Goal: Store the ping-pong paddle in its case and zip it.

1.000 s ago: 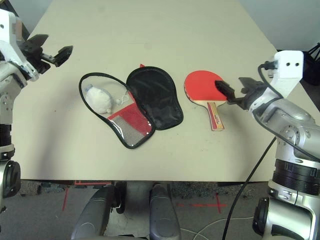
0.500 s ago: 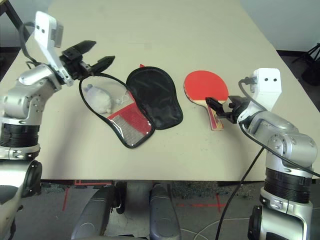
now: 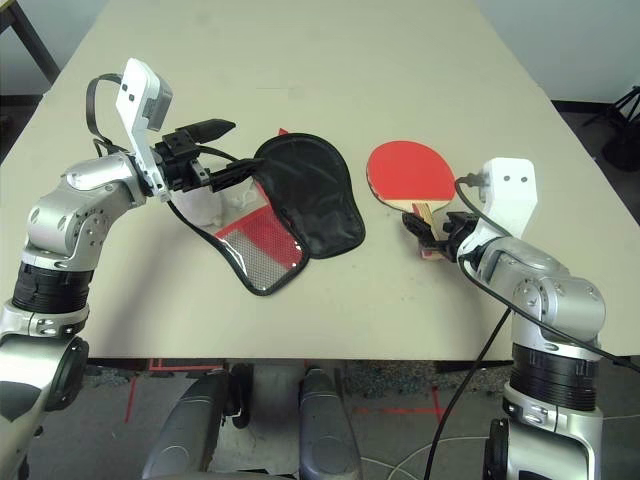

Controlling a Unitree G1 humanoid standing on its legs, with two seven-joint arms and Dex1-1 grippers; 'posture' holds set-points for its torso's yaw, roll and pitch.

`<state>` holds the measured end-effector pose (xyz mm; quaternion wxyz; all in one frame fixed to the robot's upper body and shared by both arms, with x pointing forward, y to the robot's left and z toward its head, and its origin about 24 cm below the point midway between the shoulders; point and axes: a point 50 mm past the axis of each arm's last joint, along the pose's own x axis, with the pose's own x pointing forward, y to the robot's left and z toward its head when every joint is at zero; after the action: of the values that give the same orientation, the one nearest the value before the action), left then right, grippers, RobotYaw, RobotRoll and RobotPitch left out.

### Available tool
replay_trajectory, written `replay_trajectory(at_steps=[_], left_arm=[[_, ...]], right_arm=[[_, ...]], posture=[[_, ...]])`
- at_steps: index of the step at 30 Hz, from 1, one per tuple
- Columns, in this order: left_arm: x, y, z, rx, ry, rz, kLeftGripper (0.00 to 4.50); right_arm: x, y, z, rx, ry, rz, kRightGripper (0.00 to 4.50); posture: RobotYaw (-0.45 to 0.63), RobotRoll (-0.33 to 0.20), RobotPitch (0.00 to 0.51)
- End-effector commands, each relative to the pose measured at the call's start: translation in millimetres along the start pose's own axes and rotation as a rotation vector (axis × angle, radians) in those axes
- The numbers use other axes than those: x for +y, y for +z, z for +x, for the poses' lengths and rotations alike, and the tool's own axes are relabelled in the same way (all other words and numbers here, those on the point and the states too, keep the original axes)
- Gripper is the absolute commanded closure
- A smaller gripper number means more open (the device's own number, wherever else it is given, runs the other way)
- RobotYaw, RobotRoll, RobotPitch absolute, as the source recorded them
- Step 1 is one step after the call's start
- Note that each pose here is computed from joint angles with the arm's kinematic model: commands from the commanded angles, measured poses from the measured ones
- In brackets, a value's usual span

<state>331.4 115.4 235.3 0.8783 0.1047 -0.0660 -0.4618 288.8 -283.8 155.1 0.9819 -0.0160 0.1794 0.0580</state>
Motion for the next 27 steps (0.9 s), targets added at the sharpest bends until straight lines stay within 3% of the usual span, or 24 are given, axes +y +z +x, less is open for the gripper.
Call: replay_trajectory(at_steps=[1,5,12,13,21,27], left_arm=[[-4,-4,0,0.02,-0.016,-0.005,0.0],[-4,-3,-1,0.021,-0.012,-0.004,0.0],[-3,-2,-2,0.02,-0.003,-0.002,0.0],[-3,-2,-2,0.02,-0.002,-0.001,0.0],[-3,-3,0,0.018,0.002,-0.004,0.0],[-3,-2,2,0.011,0.003,-0.006,0.0]], right_arm=[[0,-12,8,0.034,-0.004,0.002,0.07],[2,-13,11,0.043,-0.006,0.003,0.83],[3,-13,15,0.049,-0.016,-0.002,3.15],[3,-11,15,0.043,-0.02,-0.005,3.29],[-1,-2,14,-0.015,-0.065,-0.008,3.29],[2,26,11,-0.129,-0.091,-0.013,3.29]], posture=[[-0.05,0.0,0.21],[-0.04,0.0,0.211],[-0.04,0.0,0.212],[-0.04,0.0,0.211],[-0.05,0.0,0.212],[-0.06,0.0,0.214]])
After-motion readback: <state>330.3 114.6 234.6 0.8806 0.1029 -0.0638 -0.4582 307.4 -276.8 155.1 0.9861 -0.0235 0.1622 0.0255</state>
